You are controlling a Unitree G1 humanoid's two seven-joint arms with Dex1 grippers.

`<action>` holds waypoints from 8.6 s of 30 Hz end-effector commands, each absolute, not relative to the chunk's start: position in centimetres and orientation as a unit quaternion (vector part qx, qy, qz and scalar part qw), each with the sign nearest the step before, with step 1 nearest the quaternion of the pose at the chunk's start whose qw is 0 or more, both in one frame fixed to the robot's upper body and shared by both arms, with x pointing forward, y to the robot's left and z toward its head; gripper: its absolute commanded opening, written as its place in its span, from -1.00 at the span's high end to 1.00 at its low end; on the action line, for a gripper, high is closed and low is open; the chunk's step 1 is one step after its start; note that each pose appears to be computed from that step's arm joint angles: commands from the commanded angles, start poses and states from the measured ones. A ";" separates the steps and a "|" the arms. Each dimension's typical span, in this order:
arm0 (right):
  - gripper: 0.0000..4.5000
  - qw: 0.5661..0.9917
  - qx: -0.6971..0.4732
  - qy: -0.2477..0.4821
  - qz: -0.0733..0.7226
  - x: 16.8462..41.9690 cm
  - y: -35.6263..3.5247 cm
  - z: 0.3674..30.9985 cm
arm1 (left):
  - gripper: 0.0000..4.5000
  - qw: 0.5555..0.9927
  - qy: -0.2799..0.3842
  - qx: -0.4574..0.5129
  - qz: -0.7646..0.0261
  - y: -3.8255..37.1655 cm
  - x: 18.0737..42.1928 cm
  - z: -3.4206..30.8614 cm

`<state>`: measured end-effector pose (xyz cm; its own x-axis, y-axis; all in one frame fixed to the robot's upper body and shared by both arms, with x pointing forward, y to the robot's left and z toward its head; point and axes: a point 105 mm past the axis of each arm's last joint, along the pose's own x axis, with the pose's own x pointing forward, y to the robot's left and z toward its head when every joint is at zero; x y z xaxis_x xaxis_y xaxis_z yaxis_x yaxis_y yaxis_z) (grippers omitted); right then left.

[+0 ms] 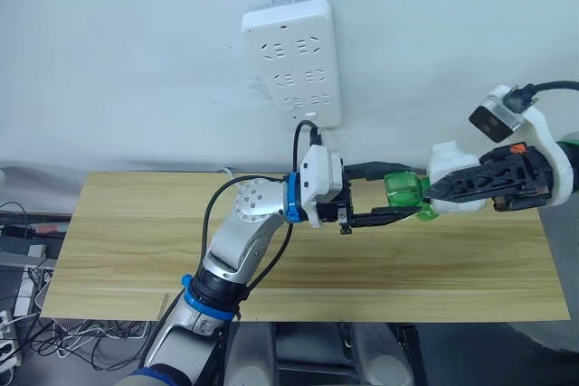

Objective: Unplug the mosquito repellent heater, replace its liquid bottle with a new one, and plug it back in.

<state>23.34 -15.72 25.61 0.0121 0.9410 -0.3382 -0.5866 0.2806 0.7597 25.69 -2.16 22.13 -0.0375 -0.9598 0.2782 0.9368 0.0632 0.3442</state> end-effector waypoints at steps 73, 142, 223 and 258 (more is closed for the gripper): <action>0.98 0.731 0.271 0.351 0.519 23.8 -23.1 28.7 | 0.02 0.691 -0.203 -0.014 -0.694 -0.4 23.8 22.8; 0.98 0.749 0.245 0.345 0.511 27.6 -19.5 23.7 | 0.02 0.684 -0.207 -0.017 -0.699 -0.8 23.7 23.2; 0.98 0.722 0.200 0.280 0.600 24.6 -14.0 28.5 | 0.02 0.707 -0.187 0.004 -0.682 -0.9 25.1 21.8; -0.49 0.790 0.033 0.269 0.550 23.8 -19.3 27.4 | 0.02 0.719 -0.172 -0.012 -0.673 1.0 25.3 21.7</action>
